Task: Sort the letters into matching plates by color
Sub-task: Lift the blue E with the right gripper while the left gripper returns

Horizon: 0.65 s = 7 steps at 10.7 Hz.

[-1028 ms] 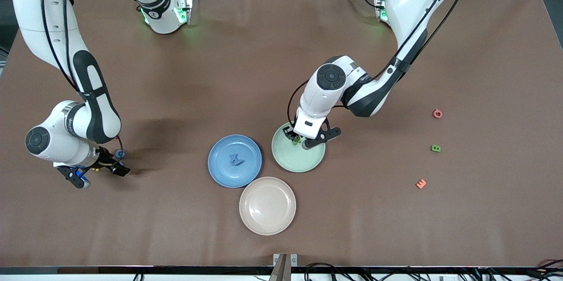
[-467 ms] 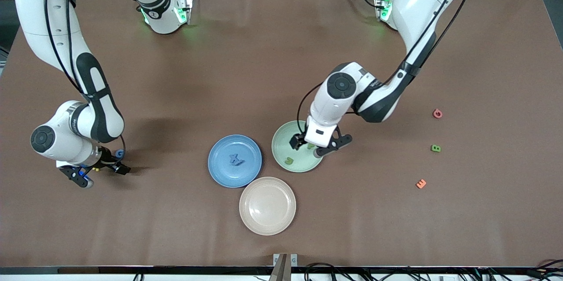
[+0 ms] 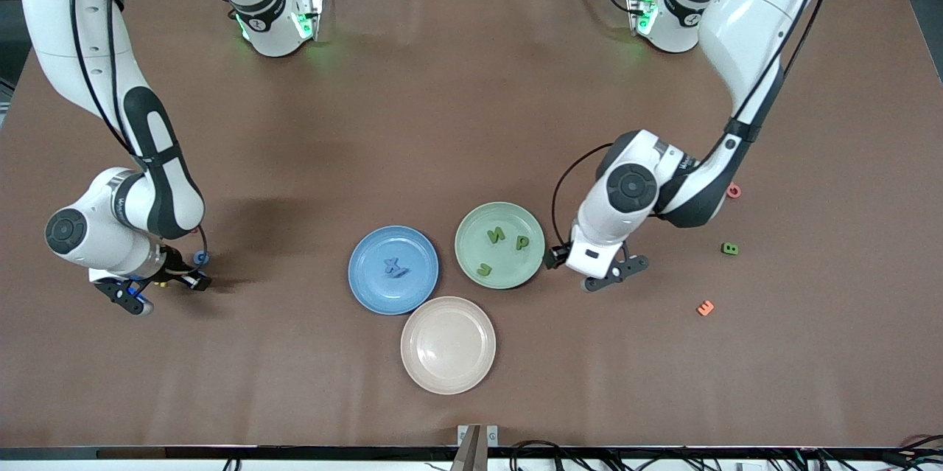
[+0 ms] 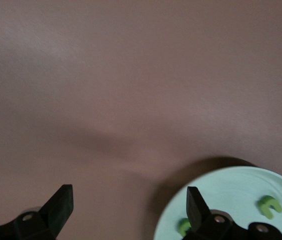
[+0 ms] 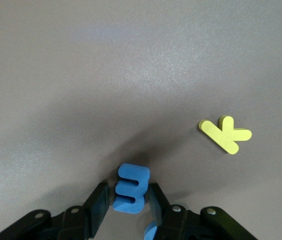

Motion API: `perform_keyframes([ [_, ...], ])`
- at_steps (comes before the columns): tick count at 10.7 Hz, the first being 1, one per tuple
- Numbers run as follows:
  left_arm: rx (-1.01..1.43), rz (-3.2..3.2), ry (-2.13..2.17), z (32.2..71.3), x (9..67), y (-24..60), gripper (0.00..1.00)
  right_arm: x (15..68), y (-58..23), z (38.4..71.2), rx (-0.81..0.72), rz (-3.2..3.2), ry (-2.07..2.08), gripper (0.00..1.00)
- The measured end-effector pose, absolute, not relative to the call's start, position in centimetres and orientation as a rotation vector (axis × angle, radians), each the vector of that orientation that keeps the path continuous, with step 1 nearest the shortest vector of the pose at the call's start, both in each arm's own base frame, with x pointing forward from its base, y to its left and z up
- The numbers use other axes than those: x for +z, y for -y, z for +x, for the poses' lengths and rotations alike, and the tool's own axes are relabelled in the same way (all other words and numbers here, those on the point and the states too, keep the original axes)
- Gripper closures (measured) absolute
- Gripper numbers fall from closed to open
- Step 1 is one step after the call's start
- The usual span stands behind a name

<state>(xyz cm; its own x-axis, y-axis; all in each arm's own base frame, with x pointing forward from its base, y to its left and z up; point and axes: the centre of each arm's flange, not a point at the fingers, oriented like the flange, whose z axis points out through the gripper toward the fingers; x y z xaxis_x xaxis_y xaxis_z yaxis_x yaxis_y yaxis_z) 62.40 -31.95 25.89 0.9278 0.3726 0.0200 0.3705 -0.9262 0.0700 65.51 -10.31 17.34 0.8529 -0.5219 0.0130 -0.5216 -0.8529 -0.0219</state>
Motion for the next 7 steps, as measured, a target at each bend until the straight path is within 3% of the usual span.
perform_keyframes([
  [7, 0.019, 3.195, -0.469, 63.2, 23.4, 23.1, 0.0, 17.7, 10.5, 65.5, -0.04, -3.05, -0.674, 0.73],
])
